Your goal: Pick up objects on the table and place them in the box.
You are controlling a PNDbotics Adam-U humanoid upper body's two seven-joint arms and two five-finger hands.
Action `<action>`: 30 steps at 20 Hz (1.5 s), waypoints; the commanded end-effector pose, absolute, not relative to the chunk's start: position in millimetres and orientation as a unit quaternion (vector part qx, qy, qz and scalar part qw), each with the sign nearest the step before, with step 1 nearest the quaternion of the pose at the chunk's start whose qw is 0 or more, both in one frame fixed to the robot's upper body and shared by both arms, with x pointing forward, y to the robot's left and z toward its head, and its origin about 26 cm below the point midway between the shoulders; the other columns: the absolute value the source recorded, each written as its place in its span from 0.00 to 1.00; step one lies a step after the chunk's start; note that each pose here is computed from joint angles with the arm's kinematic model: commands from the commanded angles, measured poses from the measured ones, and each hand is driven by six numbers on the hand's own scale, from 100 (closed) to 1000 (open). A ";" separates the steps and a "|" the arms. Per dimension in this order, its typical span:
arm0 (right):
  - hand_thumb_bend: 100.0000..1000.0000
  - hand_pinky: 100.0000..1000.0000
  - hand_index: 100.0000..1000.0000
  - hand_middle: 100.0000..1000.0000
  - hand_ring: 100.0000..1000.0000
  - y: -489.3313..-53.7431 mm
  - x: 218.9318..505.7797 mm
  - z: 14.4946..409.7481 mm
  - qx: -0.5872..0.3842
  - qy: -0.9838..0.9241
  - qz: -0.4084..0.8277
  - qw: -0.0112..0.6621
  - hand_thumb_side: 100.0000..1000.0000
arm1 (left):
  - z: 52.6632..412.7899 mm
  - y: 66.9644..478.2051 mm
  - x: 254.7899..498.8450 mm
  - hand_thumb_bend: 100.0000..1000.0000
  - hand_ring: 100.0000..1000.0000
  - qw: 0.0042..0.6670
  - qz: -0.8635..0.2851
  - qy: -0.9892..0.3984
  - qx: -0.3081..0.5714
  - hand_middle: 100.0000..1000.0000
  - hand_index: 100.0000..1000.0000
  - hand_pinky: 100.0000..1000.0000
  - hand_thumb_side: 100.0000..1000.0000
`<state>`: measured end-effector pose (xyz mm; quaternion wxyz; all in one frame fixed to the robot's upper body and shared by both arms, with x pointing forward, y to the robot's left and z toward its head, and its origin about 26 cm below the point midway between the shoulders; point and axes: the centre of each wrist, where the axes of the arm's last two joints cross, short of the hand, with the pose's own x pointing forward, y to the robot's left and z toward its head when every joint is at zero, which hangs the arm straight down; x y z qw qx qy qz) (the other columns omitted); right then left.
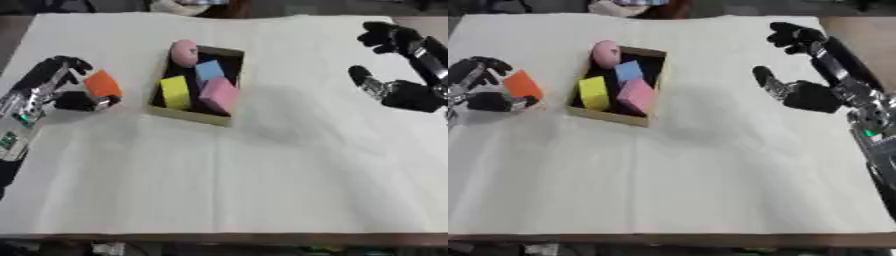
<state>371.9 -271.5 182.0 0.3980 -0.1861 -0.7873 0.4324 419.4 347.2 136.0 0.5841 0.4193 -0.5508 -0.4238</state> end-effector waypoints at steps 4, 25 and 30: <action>0.21 0.82 0.95 0.79 0.84 -274.3 372.5 192.1 -0.192 -0.792 0.429 0.388 0.55 | 141.6 349.1 426.6 0.61 0.60 0.571 -0.427 -0.534 0.454 0.64 0.78 0.68 0.38; 0.19 0.82 0.95 0.79 0.84 -275.7 372.5 190.7 -0.193 -0.792 0.428 0.390 0.56 | 185.1 346.1 415.5 0.38 0.38 0.501 -0.412 -0.581 0.492 0.41 0.58 0.50 0.25; 0.19 0.82 0.95 0.79 0.84 -275.7 372.5 190.0 -0.192 -0.791 0.429 0.391 0.56 | 228.6 327.4 402.8 0.38 0.39 0.446 -0.425 -0.621 0.484 0.41 0.59 0.50 0.26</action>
